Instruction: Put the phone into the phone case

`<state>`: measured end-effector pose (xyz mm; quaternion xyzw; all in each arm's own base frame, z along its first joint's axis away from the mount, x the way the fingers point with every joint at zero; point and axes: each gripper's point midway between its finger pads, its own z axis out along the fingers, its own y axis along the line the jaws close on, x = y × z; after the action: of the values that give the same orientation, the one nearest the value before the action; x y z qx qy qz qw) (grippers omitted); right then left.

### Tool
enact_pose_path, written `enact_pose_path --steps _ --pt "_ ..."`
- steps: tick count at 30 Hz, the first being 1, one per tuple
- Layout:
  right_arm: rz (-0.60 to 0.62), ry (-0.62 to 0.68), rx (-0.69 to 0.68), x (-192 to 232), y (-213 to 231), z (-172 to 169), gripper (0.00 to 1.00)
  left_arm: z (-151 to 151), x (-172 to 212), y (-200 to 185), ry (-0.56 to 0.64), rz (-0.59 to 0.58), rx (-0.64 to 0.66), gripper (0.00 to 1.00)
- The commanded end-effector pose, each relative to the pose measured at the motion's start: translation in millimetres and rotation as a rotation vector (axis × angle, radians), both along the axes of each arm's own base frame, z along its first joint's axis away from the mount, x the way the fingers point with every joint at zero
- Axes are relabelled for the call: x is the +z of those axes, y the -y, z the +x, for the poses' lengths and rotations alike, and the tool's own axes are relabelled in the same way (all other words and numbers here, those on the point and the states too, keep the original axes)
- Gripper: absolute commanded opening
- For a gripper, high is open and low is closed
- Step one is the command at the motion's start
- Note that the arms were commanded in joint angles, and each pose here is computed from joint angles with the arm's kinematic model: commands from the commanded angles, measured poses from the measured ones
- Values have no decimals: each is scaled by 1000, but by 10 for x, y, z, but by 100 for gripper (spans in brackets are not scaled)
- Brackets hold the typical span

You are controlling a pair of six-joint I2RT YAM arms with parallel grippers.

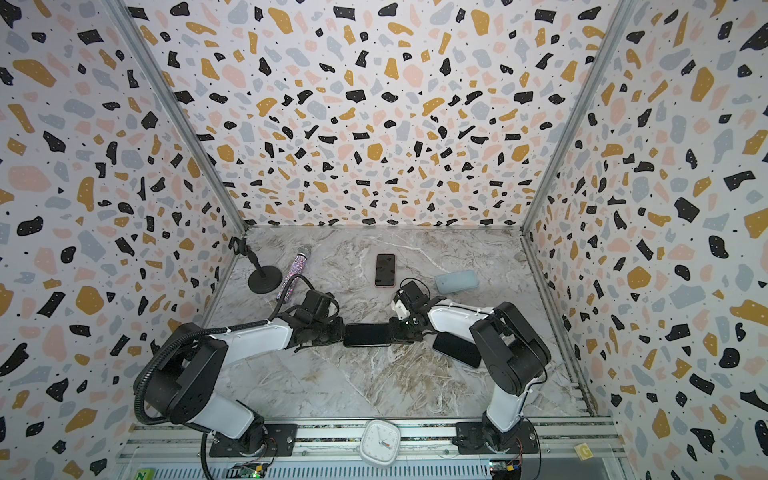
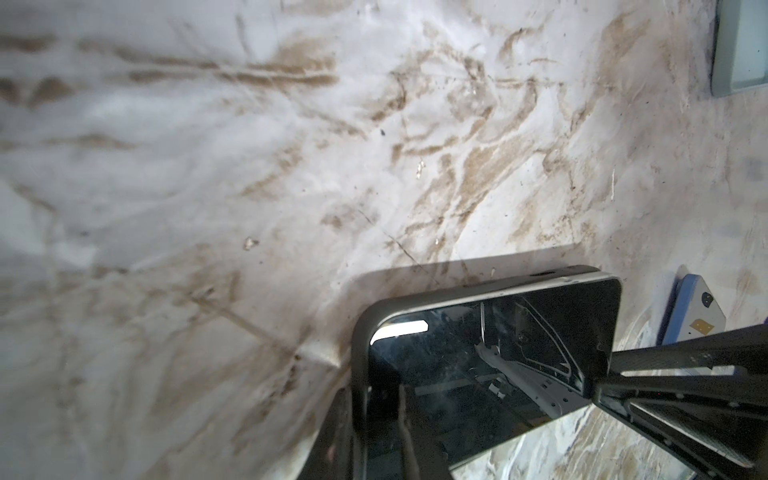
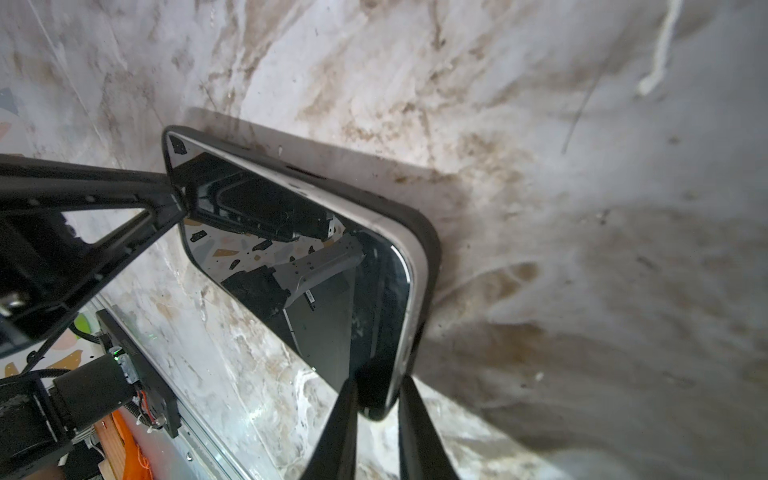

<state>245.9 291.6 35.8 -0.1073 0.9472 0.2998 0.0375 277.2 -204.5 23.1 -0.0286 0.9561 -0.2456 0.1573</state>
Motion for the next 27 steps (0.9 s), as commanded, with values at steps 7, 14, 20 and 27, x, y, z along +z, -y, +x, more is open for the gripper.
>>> enact_pose_path --steps 7,14,20,27 --pt "83 15 110 78 -475 -146 15 -220 -113 138 -43 -20 -42 18" --pt "89 -2 128 3 -557 -227 13 -251 -102 206 -38 -29 -53 17" --pt "83 -4 141 -7 -591 -275 13 -263 -88 226 -34 -31 -57 17" --pt "14 100 75 239 -262 -44 27 -191 -15 49 -4 38 -43 22"
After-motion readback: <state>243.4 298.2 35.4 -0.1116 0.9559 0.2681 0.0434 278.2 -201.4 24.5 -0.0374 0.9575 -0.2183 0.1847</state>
